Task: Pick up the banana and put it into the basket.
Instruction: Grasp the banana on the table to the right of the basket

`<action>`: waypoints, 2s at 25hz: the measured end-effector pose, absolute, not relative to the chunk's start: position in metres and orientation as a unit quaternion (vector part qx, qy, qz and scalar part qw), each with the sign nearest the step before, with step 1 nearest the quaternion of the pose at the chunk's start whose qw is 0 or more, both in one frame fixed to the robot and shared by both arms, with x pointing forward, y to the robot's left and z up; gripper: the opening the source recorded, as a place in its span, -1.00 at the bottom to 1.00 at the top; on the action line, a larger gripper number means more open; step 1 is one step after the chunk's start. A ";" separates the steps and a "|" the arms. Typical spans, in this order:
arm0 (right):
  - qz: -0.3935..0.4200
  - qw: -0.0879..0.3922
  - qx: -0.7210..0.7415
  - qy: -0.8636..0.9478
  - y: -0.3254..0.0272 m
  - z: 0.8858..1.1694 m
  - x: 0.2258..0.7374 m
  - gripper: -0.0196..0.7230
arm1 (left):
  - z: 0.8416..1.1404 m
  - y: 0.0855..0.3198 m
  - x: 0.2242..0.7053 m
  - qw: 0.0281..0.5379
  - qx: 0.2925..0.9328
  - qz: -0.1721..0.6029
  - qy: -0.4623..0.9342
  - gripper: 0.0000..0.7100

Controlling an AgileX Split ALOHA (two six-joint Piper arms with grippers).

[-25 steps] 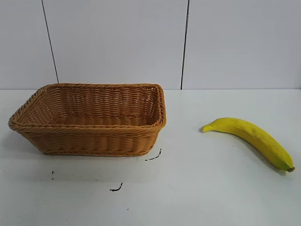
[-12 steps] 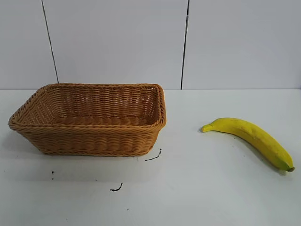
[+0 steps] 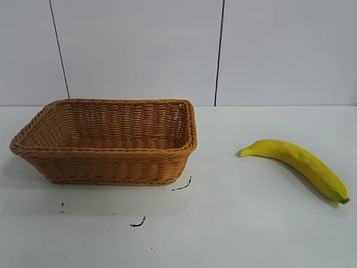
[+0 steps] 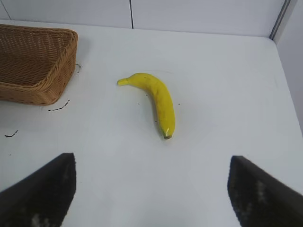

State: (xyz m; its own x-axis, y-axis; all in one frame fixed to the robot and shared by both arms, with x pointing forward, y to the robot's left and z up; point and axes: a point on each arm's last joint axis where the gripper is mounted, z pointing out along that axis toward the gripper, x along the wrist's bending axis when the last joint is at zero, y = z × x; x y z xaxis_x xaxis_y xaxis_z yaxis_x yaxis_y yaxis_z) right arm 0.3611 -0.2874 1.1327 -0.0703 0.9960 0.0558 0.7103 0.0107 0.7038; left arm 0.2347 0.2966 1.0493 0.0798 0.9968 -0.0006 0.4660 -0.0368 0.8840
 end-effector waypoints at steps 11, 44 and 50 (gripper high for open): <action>0.184 0.147 0.658 0.715 -0.280 1.103 0.520 0.74 | 1.049 0.297 0.235 0.379 0.629 0.350 0.581 0.96; 0.088 0.062 0.502 0.858 -0.270 1.018 0.631 0.74 | 1.049 0.297 0.235 0.379 0.629 0.350 0.581 0.96; 0.086 0.076 0.503 0.856 -0.272 0.985 0.625 0.74 | 1.049 0.297 0.235 0.379 0.629 0.350 0.581 0.96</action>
State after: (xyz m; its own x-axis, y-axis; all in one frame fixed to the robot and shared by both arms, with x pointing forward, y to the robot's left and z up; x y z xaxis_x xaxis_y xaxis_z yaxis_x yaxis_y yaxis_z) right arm 0.6251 -0.2723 0.9847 -0.4815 0.8753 -0.0435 0.8495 0.4784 0.2227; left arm 0.2347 0.2966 1.0493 0.0798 0.9968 -0.0006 0.4660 -0.0368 0.8840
